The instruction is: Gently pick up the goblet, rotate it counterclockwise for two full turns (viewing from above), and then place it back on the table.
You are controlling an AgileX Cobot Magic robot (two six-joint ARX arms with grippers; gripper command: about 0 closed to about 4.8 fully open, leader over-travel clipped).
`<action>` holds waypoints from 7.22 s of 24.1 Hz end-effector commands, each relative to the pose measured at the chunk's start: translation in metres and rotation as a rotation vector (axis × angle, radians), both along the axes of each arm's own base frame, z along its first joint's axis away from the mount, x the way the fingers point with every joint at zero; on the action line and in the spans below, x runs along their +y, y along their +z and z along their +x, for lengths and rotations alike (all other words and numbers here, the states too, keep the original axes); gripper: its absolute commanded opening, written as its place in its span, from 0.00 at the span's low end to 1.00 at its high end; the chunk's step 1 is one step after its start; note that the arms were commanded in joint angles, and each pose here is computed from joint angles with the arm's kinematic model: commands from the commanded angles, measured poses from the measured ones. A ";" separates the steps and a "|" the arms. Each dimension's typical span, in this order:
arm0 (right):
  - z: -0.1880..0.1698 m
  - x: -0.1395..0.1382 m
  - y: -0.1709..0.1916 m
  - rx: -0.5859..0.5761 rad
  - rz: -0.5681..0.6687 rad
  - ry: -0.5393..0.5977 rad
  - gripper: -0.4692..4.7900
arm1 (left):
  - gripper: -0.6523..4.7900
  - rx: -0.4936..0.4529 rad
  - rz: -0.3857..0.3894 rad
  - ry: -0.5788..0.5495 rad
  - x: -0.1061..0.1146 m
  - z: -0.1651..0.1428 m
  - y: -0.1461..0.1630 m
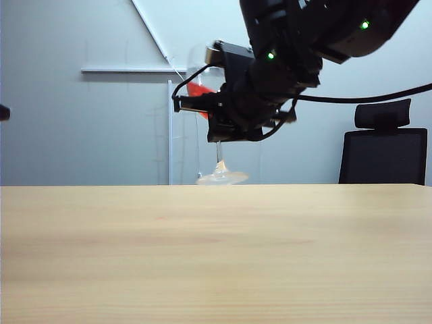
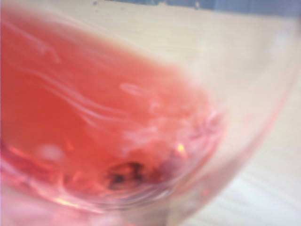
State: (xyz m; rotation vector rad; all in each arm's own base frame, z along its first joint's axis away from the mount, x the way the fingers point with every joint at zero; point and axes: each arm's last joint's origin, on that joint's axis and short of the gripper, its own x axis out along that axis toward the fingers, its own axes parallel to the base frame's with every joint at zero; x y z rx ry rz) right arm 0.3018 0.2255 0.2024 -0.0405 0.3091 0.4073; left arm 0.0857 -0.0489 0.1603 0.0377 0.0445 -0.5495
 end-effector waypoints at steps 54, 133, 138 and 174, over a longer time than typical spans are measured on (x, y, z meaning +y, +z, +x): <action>-0.052 0.037 0.010 -0.297 -0.103 0.100 0.08 | 0.11 -0.030 -0.016 -0.002 0.001 -0.001 0.004; -0.181 -0.130 0.011 -0.295 0.099 0.149 0.08 | 0.11 -0.033 -0.008 0.510 0.048 0.012 0.004; -0.181 -0.130 0.011 -0.295 0.099 0.151 0.08 | 0.11 -0.033 -0.008 0.510 0.048 0.012 0.004; -0.204 -0.220 -0.027 -0.393 0.098 -0.298 0.08 | 0.11 -0.033 -0.008 0.510 0.048 0.012 0.004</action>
